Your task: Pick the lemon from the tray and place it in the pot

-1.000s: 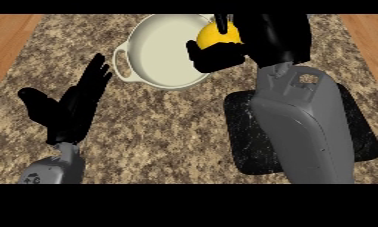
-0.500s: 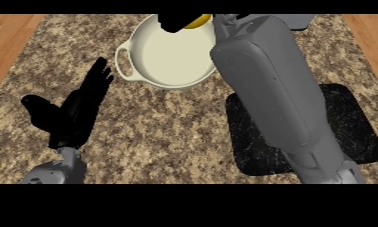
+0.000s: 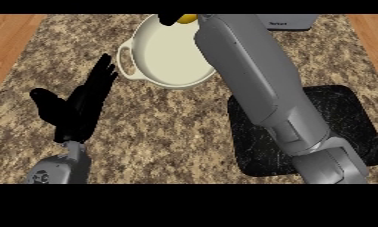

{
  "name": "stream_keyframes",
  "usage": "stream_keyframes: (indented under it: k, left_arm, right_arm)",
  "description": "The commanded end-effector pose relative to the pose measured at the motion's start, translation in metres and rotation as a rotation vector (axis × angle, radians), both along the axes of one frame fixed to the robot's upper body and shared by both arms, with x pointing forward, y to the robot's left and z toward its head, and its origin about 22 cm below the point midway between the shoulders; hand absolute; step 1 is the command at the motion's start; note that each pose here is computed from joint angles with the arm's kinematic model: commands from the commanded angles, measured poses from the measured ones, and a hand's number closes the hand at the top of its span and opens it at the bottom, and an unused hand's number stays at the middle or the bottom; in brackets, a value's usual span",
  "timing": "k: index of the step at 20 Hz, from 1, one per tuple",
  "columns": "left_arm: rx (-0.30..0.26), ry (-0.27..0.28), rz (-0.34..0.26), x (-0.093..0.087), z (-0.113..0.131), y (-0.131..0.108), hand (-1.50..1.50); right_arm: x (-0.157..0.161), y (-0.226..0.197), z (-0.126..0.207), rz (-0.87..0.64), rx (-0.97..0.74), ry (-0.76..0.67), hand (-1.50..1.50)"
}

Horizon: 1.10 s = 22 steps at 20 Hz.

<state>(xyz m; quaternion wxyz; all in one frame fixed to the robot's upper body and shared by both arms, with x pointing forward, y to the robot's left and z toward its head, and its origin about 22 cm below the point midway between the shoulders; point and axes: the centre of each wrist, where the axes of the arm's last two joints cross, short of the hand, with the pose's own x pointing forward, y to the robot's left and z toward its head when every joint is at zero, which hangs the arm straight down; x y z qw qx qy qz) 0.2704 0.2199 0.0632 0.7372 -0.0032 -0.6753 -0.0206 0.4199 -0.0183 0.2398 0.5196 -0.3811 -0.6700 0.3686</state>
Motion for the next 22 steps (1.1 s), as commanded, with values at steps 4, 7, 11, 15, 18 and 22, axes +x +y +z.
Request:
stream_keyframes:
  k: [4, 7, 11, 15, 18, 22]
  left_arm:
    - [-0.003, -0.024, -0.019, 0.007, 0.016, -0.006, 0.00]
    - [-0.012, 0.001, -0.029, 0.006, -0.005, 0.008, 0.00]
    - [-0.005, -0.019, -0.051, 0.008, 0.009, -0.018, 0.00]
    - [0.005, -0.025, -0.042, 0.014, 0.005, -0.007, 0.00]
    - [-0.005, 0.005, -0.015, 0.007, 0.001, -0.007, 0.00]
    - [0.000, -0.024, -0.006, 0.014, 0.012, -0.006, 0.00]
  right_arm:
    - [0.022, -0.018, -0.048, -0.065, 0.167, 0.196, -1.50]
    - [0.025, -0.011, -0.041, -0.068, 0.204, 0.295, -1.50]
    - [0.028, -0.024, -0.062, -0.053, 0.404, 0.278, -1.50]
    - [0.027, -0.027, -0.051, -0.050, 0.580, 0.092, -1.50]
    - [0.030, -0.030, -0.041, -0.071, 0.657, -0.025, -1.50]
    - [0.036, -0.042, -0.043, -0.151, 0.742, -0.106, -1.50]
